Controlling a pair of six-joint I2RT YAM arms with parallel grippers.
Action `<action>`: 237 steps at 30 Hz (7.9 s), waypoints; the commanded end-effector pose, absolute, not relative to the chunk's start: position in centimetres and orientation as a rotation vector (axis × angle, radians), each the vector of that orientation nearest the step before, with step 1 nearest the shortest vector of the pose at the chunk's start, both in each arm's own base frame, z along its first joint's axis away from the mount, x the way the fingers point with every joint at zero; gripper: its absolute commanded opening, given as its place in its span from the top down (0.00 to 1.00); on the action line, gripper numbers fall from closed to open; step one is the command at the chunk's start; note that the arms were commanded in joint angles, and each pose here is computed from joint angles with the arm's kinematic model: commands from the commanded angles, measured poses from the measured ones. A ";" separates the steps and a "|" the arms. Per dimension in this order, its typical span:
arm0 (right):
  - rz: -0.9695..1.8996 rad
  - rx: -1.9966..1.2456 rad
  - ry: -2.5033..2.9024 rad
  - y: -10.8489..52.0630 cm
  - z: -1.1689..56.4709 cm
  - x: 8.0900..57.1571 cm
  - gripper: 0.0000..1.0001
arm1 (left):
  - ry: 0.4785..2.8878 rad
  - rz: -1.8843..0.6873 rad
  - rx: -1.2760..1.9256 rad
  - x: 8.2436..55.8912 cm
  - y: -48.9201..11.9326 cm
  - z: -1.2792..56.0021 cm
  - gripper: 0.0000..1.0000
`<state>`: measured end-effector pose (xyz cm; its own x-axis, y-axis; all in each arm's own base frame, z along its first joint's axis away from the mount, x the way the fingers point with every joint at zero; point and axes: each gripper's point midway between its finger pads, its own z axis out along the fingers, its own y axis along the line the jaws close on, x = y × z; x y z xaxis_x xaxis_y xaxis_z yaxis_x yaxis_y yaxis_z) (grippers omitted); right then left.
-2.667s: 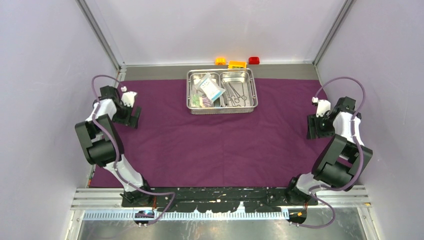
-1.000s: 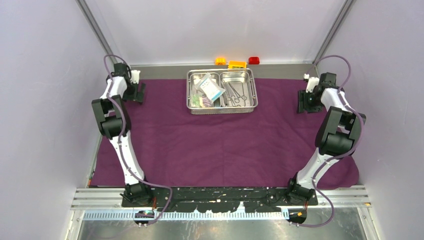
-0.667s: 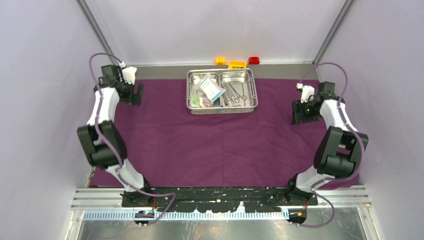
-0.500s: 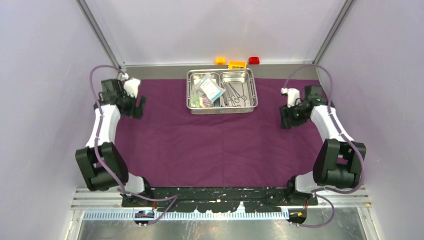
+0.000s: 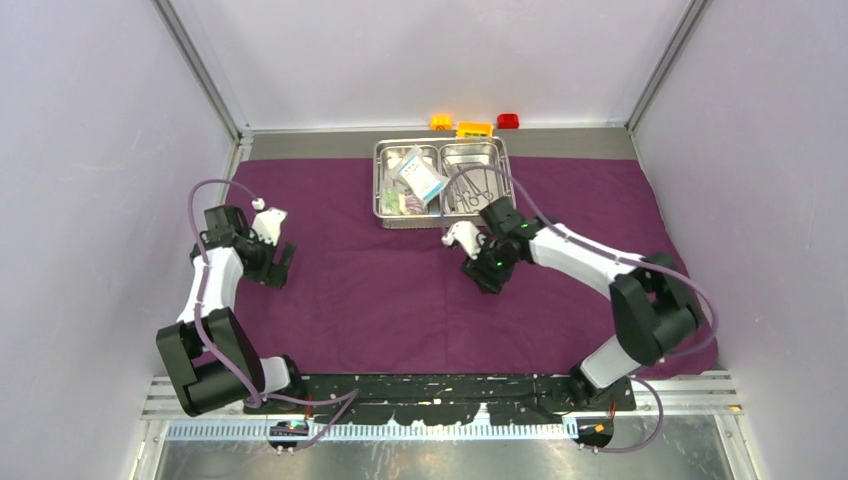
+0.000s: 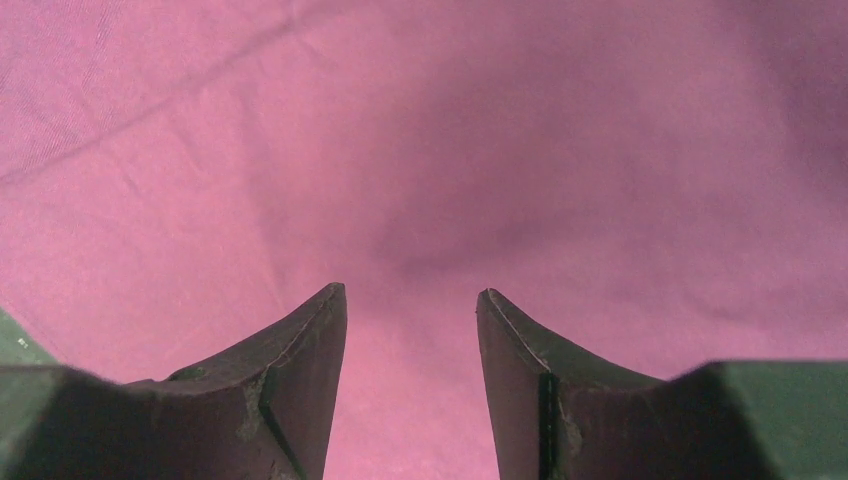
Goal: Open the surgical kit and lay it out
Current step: Smooth out the surgical kit at the center of the board, then pick up the medical item from the container.
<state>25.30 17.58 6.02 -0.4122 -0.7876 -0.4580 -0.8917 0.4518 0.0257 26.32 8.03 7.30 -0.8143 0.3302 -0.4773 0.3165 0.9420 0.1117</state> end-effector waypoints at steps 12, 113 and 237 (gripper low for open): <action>0.281 -1.620 2.280 22.0 1.7 25.4 0.45 | 2.651 0.027 0.505 26.4 9.1 4.5 0.14; 0.397 -1.775 2.083 39.2 -0.2 19.1 0.51 | 2.766 0.161 0.436 21.9 15.6 4.2 0.16; 0.207 -0.359 2.144 7.3 20.7 38.5 0.24 | 2.218 -0.267 1.078 50.2 -29.4 8.6 0.37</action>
